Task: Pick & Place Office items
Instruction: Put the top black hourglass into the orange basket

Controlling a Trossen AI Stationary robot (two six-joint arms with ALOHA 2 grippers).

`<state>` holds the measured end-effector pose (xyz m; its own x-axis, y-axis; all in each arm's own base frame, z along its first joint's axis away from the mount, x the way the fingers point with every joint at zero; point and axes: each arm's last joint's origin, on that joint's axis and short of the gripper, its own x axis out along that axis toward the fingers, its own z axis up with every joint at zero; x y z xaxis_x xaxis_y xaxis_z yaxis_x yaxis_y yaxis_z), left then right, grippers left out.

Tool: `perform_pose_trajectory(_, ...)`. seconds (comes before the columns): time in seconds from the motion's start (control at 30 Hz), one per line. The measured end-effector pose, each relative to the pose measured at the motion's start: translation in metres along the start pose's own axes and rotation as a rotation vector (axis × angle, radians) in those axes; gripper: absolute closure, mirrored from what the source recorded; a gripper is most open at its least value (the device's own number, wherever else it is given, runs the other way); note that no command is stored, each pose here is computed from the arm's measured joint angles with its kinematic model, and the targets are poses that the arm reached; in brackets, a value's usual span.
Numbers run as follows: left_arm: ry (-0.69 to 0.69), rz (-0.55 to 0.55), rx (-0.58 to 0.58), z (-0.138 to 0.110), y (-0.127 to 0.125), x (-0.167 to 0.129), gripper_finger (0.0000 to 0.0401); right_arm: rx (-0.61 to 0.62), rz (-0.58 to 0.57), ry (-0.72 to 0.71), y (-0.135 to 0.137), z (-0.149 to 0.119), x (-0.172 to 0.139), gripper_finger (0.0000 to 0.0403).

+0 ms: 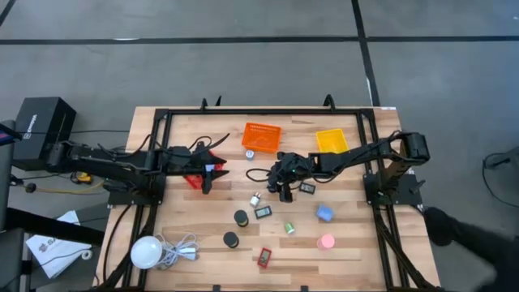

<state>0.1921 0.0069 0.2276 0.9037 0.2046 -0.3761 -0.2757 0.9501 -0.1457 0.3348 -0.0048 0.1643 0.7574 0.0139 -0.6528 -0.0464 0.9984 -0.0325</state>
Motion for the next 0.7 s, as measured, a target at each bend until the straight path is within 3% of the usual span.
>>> perform_pose_trajectory(0.57, -0.001, 0.000, 0.000, 0.000, 0.000, 0.000, 0.0210, 0.018, -0.005, 0.002, -0.002, 0.000, 0.000, 0.0198)
perform_pose_trajectory(0.7, -0.002, -0.001, 0.000, 0.000, 0.000, 0.000, 0.0210, 0.023, -0.014, -0.015, -0.007, 0.012, -0.008, 0.0194)
